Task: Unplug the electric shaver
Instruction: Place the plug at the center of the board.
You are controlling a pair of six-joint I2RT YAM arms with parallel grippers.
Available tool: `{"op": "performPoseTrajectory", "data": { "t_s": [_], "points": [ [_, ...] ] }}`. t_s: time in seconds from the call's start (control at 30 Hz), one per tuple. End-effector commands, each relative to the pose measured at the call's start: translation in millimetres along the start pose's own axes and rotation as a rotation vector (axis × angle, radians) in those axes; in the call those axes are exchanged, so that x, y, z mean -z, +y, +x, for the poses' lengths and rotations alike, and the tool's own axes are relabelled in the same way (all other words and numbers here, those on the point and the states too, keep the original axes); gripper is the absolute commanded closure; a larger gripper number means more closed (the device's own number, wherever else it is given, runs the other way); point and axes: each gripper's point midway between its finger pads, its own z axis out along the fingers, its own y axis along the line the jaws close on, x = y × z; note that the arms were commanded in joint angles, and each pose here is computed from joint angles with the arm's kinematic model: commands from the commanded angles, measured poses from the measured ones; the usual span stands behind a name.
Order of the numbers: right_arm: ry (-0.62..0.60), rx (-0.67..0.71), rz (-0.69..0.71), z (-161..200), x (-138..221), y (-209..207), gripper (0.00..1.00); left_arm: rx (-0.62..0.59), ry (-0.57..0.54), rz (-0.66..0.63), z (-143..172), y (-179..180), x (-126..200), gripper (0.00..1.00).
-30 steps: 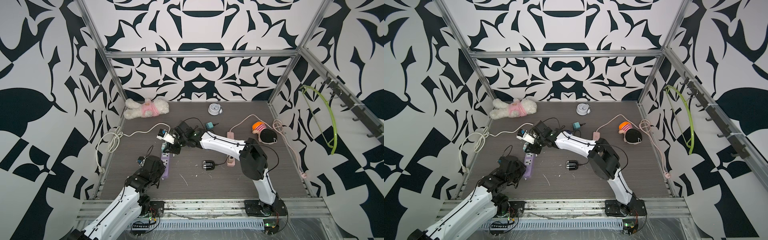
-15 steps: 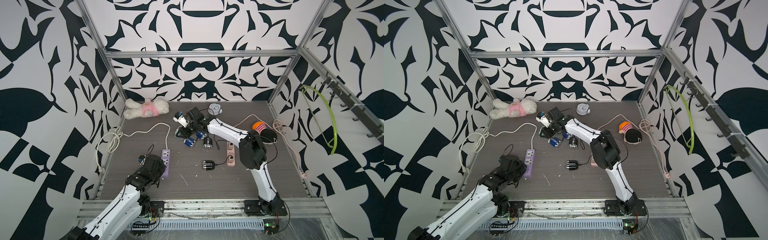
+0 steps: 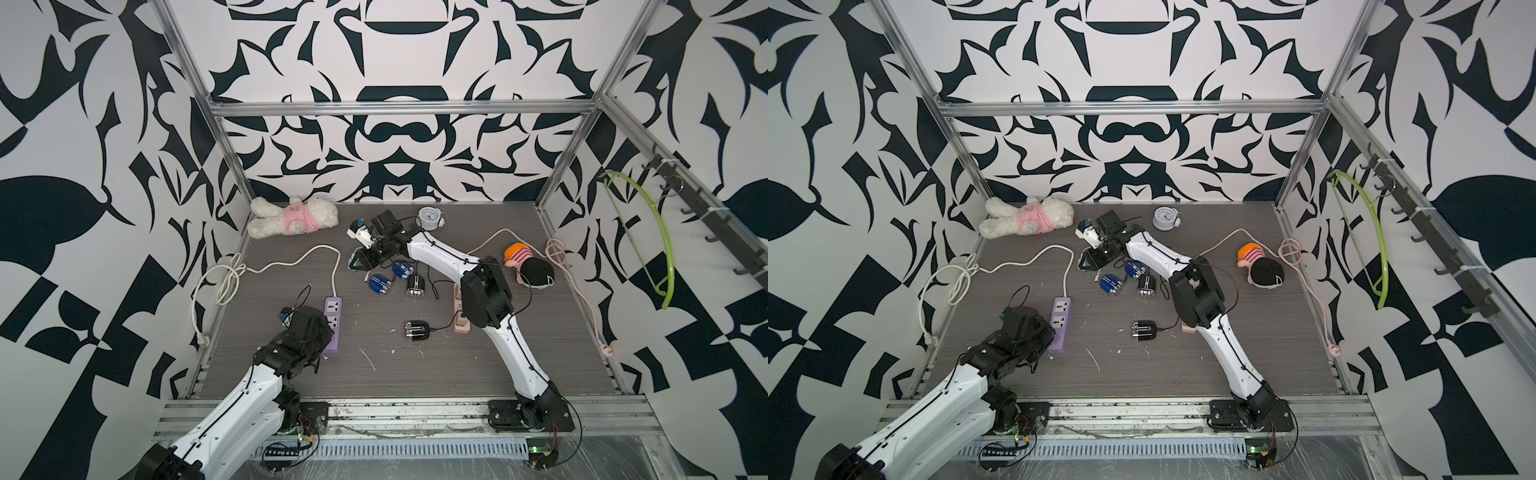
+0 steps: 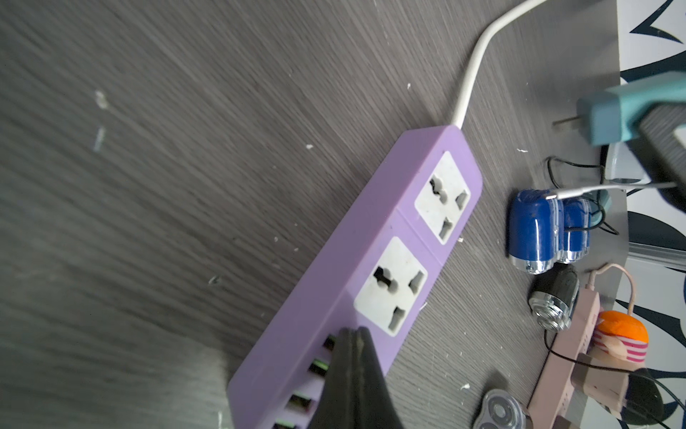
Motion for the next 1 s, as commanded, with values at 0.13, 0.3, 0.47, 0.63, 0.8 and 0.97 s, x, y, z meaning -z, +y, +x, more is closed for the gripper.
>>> {"op": "performPoseTrajectory", "data": {
  "t_s": [0.13,0.3,0.47,0.63,0.8,0.97],
  "points": [
    [-0.147,-0.115,-0.034,-47.8,22.6,-25.3,1.0,-0.022,0.064,-0.071,14.1,21.2,-0.6,1.0],
    [-0.132,-0.14,-0.043,-41.1,7.4,-44.8,1.0,-0.023,0.06,-0.067,13.0,19.8,1.4,1.0],
    [-0.128,-0.136,-0.059,-42.2,4.4,-45.5,1.0,-0.025,0.055,-0.066,11.9,19.2,3.7,1.0],
    [-0.118,-0.149,-0.056,-38.4,2.7,-49.3,1.0,-0.027,0.051,-0.066,10.7,18.6,4.8,1.0],
    [-0.091,-0.195,-0.037,-26.3,0.3,-59.2,1.0,-0.03,0.052,-0.072,10.8,19.3,4.3,1.0],
    [-0.05,-0.273,-0.021,-11.6,-0.5,-68.9,1.0,-0.033,0.054,-0.075,10.9,18.6,3.6,1.0]
  ]
}}
